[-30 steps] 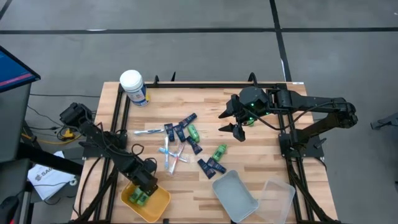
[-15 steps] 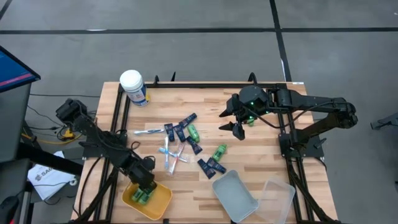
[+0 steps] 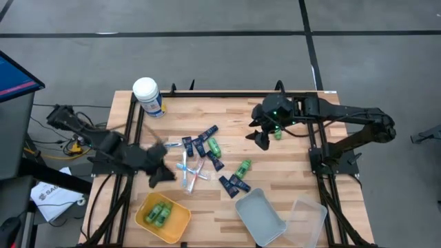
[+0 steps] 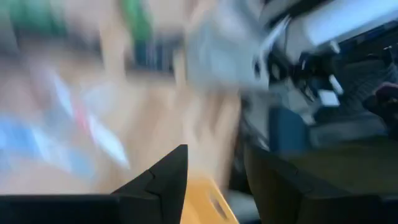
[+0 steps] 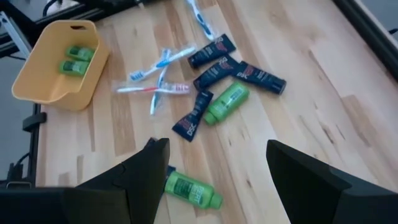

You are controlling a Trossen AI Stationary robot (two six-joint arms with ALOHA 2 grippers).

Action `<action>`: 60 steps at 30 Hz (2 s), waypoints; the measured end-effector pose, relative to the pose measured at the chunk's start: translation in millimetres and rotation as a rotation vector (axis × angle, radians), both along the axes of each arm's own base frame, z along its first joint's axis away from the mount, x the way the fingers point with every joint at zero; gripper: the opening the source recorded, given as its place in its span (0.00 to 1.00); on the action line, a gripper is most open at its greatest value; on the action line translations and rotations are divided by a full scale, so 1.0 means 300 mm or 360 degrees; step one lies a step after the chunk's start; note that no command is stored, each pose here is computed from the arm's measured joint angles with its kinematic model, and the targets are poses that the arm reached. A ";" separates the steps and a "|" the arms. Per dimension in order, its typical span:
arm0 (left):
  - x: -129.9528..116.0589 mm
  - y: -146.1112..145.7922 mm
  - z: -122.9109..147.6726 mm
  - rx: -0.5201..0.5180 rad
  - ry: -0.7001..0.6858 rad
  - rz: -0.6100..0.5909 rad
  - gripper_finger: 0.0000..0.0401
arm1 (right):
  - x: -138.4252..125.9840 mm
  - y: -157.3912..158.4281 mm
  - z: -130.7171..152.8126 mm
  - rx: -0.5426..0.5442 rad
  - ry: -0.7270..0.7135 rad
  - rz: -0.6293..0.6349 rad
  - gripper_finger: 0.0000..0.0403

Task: Pick & Place Travel size toiletries
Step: Put the green shampoo into the yellow bin

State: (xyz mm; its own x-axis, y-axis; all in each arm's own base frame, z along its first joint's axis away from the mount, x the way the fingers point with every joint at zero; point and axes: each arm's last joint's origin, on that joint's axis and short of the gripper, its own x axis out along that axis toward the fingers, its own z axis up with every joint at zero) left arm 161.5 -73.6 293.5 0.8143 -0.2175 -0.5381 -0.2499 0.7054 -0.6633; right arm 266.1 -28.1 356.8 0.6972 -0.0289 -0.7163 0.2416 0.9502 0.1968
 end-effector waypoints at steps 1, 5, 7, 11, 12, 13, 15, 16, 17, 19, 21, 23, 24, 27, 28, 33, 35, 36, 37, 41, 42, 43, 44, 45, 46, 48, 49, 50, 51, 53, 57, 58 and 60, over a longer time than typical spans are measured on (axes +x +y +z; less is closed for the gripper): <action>0.011 0.020 0.012 0.0159 -0.0101 -0.0006 0.38 | 0.000 0.004 0.000 0.0000 0.0003 0.0008 0.65; 0.082 0.102 0.036 0.0802 -0.0343 -0.0024 0.40 | 0.001 0.014 -0.001 0.0004 0.0004 0.0027 0.65; 0.131 0.151 0.027 0.0965 -0.0353 -0.0048 0.43 | 0.000 0.022 -0.002 0.0010 0.0011 0.0035 0.65; 0.225 0.239 -0.043 0.1086 -0.0266 -0.0269 0.53 | 0.002 0.038 -0.002 0.0017 0.0009 0.0058 0.65; 0.246 0.258 -0.066 0.1109 -0.0236 -0.0334 0.56 | 0.002 0.042 -0.002 0.0017 0.0010 0.0065 0.65; 0.266 0.273 -0.091 0.1137 -0.0204 -0.0398 0.59 | 0.003 0.046 -0.002 0.0018 0.0010 0.0071 0.65; 0.300 0.301 -0.137 0.1227 -0.0141 -0.0491 0.64 | 0.003 0.052 -0.002 0.0030 0.0009 0.0070 0.65; 0.319 0.310 -0.156 0.1283 -0.0132 -0.0524 0.66 | 0.003 0.054 -0.002 0.0034 0.0009 0.0069 0.65; 0.337 0.320 -0.170 0.1337 -0.0137 -0.0549 0.68 | 0.003 0.056 -0.002 0.0034 0.0009 0.0072 0.65; 0.372 0.336 -0.198 0.1420 -0.0129 -0.0604 0.70 | 0.003 0.063 -0.002 0.0038 0.0009 0.0080 0.65; 0.410 0.353 -0.217 0.1476 -0.0099 -0.0652 0.70 | 0.004 0.065 -0.002 0.0047 0.0009 0.0074 0.65; 0.446 0.373 -0.234 0.1503 -0.0061 -0.0680 0.69 | 0.004 0.065 -0.002 0.0063 0.0009 0.0058 0.65; 0.466 0.381 -0.240 0.1527 -0.0052 -0.0698 0.69 | 0.004 0.065 -0.002 0.0069 0.0008 0.0051 0.65; 0.519 0.408 -0.265 0.1593 -0.0010 -0.0763 0.68 | 0.004 0.064 -0.002 0.0075 0.0008 0.0043 0.65; 0.535 0.416 -0.275 0.1607 0.0005 -0.0782 0.68 | 0.004 0.064 -0.002 0.0077 0.0008 0.0042 0.65; 0.600 0.452 -0.332 0.1614 0.0086 -0.0828 0.69 | 0.004 0.065 -0.002 0.0102 0.0009 0.0019 0.65; 0.616 0.461 -0.355 0.1602 0.0113 -0.0835 0.69 | 0.004 0.070 -0.002 0.0111 0.0008 0.0017 0.65; 0.619 0.462 -0.365 0.1597 0.0125 -0.0844 0.69 | 0.004 0.070 -0.002 0.0112 0.0009 0.0017 0.65; 0.620 0.462 -0.375 0.1597 0.0139 -0.0859 0.69 | 0.004 0.072 -0.002 0.0112 0.0009 0.0020 0.65; 0.624 0.441 -0.411 0.1648 0.0161 -0.1031 0.68 | 0.004 0.083 -0.003 0.0113 0.0010 0.0039 0.65; 0.622 0.430 -0.413 0.1667 0.0150 -0.1085 0.67 | 0.004 0.086 -0.003 0.0113 0.0011 0.0044 0.65; 0.626 0.419 -0.411 0.1695 0.0125 -0.1117 0.67 | 0.004 0.088 -0.003 0.0118 0.0011 0.0043 0.65; 0.627 0.412 -0.409 0.1723 0.0108 -0.1146 0.67 | 0.004 0.090 -0.003 0.0120 0.0011 0.0043 0.65; 0.628 0.406 -0.409 0.1733 0.0102 -0.1167 0.67 | 0.004 0.093 -0.003 0.0121 0.0011 0.0048 0.65; 0.628 0.400 -0.409 0.1742 0.0094 -0.1185 0.67 | 0.004 0.094 -0.003 0.0121 0.0011 0.0050 0.65; 0.630 0.397 -0.414 0.1739 0.0094 -0.1194 0.67 | 0.004 0.094 -0.003 0.0121 0.0011 0.0050 0.65; 0.634 0.398 -0.421 0.1737 0.0098 -0.1197 0.67 | 0.004 0.094 -0.003 0.0125 0.0011 0.0046 0.65; 0.634 0.398 -0.434 0.1726 0.0120 -0.1214 0.67 | 0.004 0.094 -0.002 0.0130 0.0011 0.0040 0.65; 0.635 0.398 -0.453 0.1710 0.0147 -0.1233 0.67 | 0.004 0.094 -0.002 0.0133 0.0011 0.0037 0.65; 0.638 0.399 -0.483 0.1693 0.0189 -0.1251 0.67 | 0.004 0.094 -0.002 0.0133 0.0010 0.0038 0.65; 0.651 0.395 -0.510 0.1730 0.0242 -0.1235 0.67 | 0.004 0.101 -0.002 0.0140 0.0011 0.0041 0.65; 0.650 0.393 -0.513 0.1741 0.0265 -0.1231 0.67 | 0.004 0.105 -0.002 0.0141 0.0012 0.0048 0.65; 0.650 0.388 -0.515 0.1751 0.0280 -0.1237 0.67 | 0.004 0.111 -0.002 0.0141 0.0012 0.0060 0.65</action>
State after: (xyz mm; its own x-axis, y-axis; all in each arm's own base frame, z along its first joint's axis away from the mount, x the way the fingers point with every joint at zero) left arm 356.5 42.7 139.0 0.5822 0.0206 -0.8128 0.4294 0.8411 0.3289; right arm 267.4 5.3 356.0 0.6911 0.0607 -0.7202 0.2080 0.9376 0.2786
